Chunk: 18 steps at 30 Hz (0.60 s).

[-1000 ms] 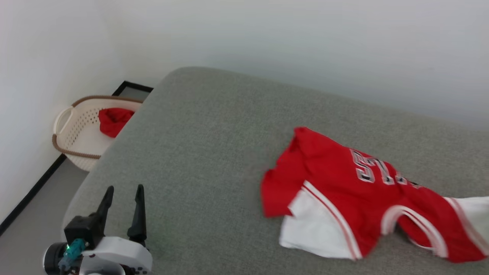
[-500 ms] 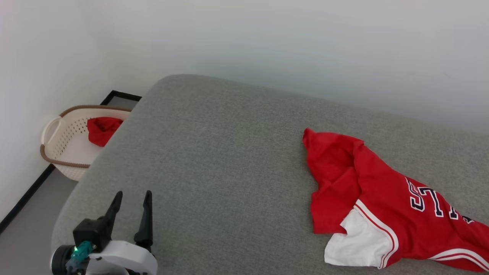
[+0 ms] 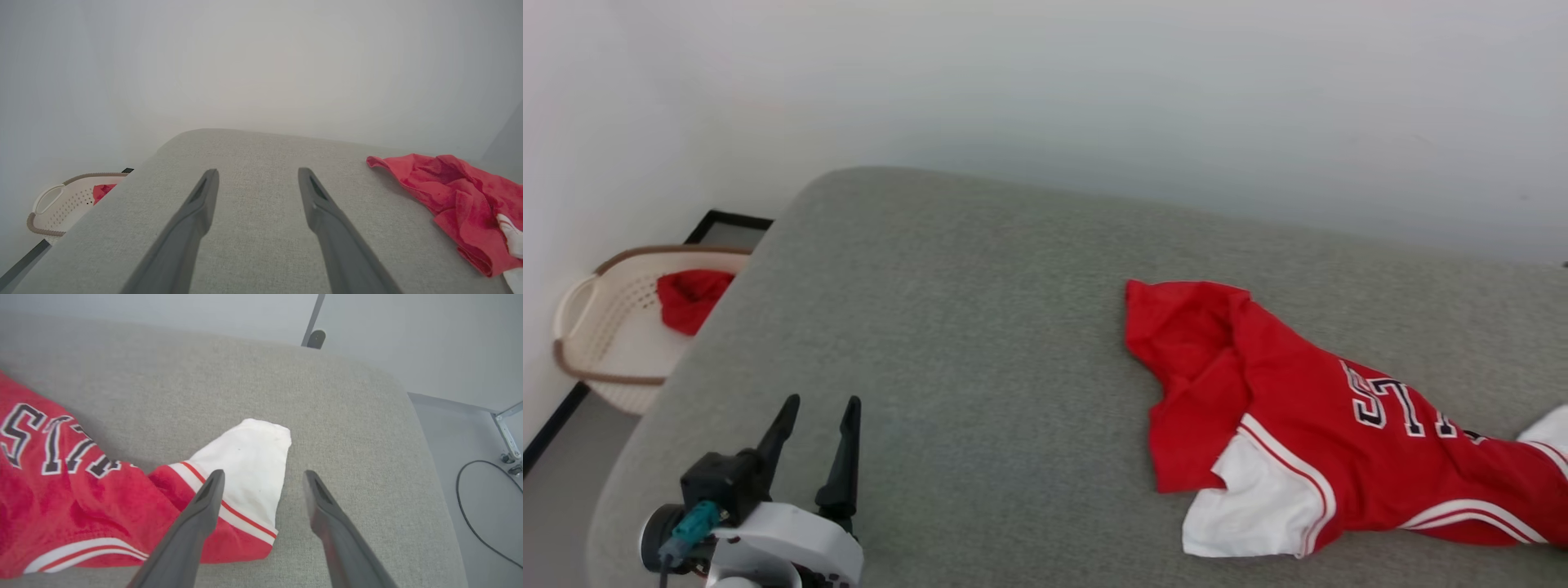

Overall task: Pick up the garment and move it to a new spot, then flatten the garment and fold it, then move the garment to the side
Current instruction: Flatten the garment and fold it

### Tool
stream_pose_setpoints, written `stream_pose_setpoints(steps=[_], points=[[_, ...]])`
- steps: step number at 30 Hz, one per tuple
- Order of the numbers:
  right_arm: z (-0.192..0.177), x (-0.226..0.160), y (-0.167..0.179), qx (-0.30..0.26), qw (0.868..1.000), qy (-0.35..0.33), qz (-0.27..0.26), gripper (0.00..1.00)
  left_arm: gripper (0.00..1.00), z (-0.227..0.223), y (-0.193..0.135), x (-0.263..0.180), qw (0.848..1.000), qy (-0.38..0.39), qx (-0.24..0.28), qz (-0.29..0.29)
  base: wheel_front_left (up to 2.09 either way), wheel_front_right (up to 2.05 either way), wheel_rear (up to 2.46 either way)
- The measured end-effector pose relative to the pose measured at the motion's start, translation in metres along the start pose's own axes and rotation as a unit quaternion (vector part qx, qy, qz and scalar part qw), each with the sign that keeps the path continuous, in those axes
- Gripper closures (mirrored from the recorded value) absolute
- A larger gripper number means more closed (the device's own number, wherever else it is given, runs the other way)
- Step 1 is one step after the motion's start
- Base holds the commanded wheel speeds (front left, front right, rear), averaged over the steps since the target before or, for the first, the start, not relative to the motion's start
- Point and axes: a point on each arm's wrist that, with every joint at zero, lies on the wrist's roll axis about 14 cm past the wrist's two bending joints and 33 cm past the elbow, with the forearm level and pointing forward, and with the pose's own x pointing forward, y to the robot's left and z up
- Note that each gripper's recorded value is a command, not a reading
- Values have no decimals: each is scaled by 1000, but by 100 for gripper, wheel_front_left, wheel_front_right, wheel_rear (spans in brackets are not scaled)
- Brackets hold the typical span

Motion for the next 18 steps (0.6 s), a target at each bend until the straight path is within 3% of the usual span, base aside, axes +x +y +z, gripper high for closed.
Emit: stream_pose_setpoints(steps=[6,18], points=[[13,-20,24,16,998,-55,38,0,0,1,-24,11,999,-1,-23,-41,0,0,0],[-27,-59,61,61,992,-75,81,0,0,-13,-69,24,989,58,-62,-118,0,0,0]])
